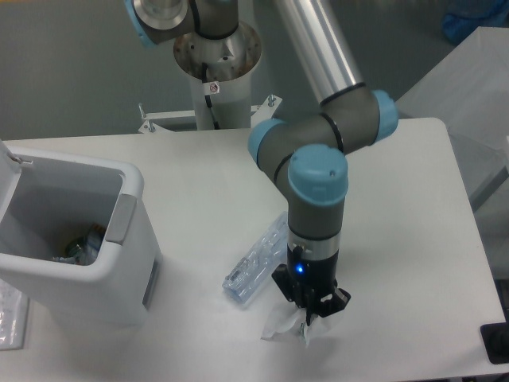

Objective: Place the trash in the trash can
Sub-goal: 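Lift the tissue and carry it over the white trash bin, then open the gripper to drop the tissue into the bin, then move the gripper over the clear plastic water bottle, then grasp the water bottle by its cap end and lift it upright, then carry the held bottle over the trash bin opening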

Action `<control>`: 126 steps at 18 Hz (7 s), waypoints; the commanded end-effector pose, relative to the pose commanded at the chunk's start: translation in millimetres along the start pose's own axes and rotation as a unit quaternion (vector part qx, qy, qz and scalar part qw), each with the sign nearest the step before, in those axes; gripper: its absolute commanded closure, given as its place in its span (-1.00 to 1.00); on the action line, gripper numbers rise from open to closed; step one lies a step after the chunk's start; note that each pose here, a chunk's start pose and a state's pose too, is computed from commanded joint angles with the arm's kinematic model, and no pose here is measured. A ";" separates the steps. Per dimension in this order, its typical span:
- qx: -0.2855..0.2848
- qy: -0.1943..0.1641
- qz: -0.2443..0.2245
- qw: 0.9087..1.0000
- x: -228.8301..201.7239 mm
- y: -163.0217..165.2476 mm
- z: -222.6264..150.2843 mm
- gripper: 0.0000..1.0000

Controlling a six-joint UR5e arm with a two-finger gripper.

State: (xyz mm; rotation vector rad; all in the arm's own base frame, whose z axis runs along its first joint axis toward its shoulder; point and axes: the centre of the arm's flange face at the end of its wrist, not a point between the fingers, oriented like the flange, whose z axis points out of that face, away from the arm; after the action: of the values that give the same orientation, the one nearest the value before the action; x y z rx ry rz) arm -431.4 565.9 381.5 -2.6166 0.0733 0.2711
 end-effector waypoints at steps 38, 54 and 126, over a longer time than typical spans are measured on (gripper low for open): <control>0.162 0.186 -0.099 0.964 102.5 -67.8 -128.5 -1.00; -0.035 0.171 -0.168 0.970 -21.7 43.3 47.0 -1.00; 0.250 0.161 -0.130 0.946 -19.7 -106.0 -187.7 0.04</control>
State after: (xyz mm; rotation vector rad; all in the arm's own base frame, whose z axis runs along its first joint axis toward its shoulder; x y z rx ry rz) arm -406.4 566.2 596.6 -2.1073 -0.0835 -0.2435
